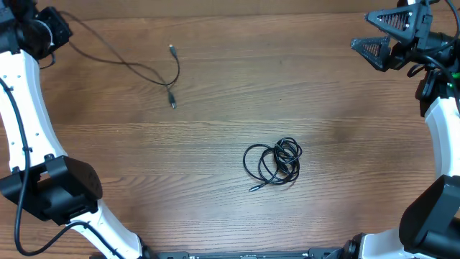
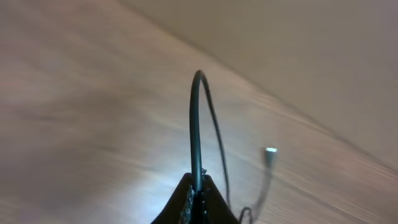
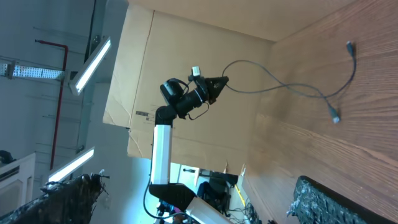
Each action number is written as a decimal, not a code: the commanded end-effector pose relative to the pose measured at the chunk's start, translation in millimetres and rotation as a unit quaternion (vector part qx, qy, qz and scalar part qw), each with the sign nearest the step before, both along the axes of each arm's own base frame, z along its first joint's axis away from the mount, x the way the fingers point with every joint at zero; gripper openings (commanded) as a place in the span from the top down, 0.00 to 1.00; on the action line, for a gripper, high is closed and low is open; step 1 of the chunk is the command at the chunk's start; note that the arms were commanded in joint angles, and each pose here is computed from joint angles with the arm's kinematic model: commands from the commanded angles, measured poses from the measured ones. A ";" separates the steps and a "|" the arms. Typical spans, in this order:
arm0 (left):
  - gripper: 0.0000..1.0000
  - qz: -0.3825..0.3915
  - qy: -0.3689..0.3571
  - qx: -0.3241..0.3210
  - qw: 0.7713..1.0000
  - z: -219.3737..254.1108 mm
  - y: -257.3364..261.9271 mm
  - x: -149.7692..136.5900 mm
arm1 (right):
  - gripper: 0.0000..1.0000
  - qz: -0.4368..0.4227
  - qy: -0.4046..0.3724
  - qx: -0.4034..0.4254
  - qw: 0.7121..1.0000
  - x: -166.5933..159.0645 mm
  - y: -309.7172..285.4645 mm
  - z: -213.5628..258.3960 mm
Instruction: Untangle cables
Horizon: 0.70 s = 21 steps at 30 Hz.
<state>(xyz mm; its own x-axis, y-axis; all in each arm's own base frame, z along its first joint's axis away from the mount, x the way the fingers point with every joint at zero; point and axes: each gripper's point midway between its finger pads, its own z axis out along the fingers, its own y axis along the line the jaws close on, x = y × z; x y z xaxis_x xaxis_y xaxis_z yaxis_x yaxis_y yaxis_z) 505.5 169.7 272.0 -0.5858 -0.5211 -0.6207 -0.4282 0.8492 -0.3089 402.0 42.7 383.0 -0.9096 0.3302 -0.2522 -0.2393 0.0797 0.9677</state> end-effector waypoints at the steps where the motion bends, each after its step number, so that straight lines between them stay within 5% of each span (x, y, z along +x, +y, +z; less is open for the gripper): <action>1: 0.91 0.045 0.045 0.068 0.996 -18.9 43.1 -10.2 | 0.00 0.014 -0.026 -0.017 0.999 -11.9 3.8 12.1; 5: 0.67 0.056 0.073 0.058 0.994 -43.2 59.4 -14.8 | 0.00 0.014 -0.025 -0.017 0.999 -12.0 3.9 12.0; 10: 0.11 0.069 0.096 0.047 0.992 -62.8 74.2 -21.6 | 0.00 0.014 -0.026 -0.017 0.999 -11.9 3.8 12.1; 21: 0.06 0.058 0.139 0.027 0.988 -85.5 62.4 -31.4 | 0.00 0.012 -0.046 -0.023 0.999 -11.2 3.6 12.0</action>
